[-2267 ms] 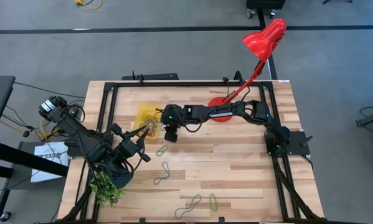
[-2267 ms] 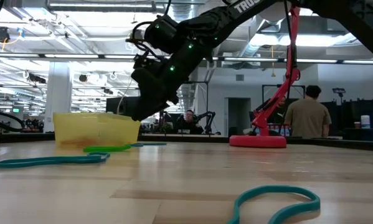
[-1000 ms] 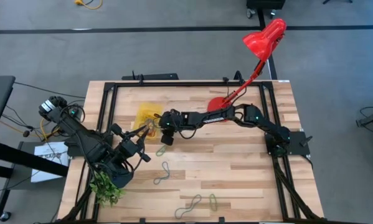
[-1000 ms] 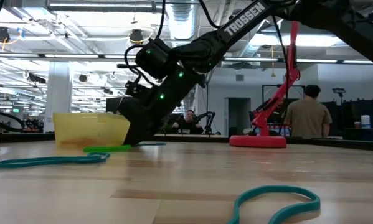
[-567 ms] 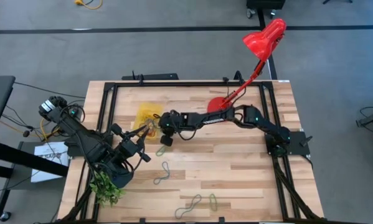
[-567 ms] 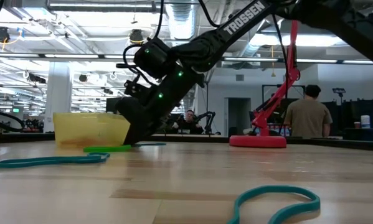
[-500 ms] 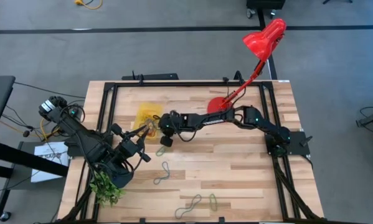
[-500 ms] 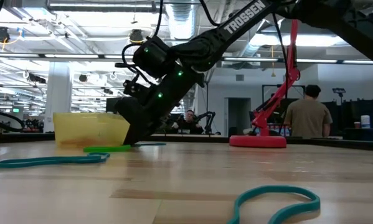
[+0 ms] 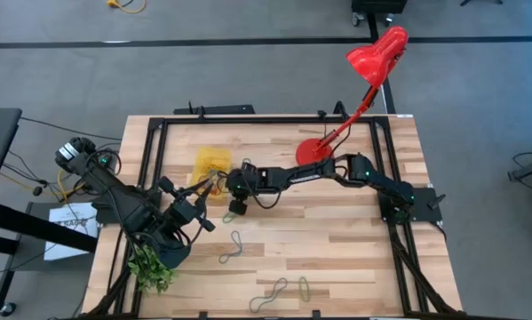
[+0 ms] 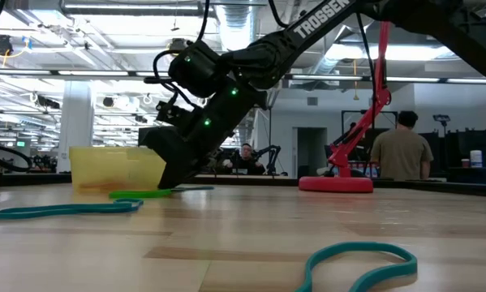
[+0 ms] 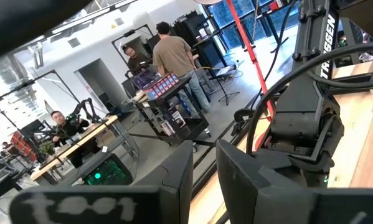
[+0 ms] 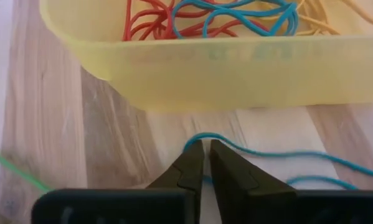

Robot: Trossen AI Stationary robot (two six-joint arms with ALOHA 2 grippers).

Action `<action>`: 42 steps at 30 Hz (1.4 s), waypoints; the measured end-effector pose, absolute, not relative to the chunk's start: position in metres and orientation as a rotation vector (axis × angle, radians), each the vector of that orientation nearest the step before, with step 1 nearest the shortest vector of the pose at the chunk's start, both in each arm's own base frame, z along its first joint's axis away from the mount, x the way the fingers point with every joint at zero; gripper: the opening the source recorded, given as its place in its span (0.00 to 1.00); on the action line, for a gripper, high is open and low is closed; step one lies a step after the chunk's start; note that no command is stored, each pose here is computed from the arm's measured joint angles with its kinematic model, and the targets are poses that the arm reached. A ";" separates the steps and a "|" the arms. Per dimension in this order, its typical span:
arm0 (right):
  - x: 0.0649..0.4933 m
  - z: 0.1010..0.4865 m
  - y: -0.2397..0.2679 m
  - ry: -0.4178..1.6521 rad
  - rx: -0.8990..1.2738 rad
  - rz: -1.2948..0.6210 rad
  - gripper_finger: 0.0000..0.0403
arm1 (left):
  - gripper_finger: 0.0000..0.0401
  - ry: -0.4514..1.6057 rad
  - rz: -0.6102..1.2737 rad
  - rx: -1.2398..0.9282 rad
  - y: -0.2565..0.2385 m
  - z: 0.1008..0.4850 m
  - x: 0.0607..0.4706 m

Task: Pick and place items into bin
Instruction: Put the blue rubber band into the yellow bin

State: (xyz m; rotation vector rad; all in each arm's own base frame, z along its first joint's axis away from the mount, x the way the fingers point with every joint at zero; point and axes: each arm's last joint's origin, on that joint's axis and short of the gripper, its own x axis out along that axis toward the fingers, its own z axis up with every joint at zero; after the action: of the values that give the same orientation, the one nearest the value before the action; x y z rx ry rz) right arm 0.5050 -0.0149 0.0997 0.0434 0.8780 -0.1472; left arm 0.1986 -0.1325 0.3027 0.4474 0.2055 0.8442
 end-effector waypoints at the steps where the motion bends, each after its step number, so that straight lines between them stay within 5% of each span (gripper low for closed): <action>1: 0.505 0.100 -0.015 0.879 0.044 -0.146 0.09 | 0.15 0.205 0.844 0.447 -0.132 0.303 0.199; 12: 0.504 0.100 -0.010 0.888 0.140 -0.117 0.26 | 0.15 0.206 0.844 0.447 -0.132 0.303 0.199; 42: 0.511 0.108 0.015 0.844 0.206 0.052 0.27 | 0.15 0.206 0.844 0.447 -0.132 0.303 0.199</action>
State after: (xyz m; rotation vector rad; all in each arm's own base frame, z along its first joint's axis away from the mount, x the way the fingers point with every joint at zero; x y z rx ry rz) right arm 0.5109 0.0147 0.1084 0.2056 0.8437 0.0521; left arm 0.1986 -0.1325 0.3027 0.4472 0.2057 0.8439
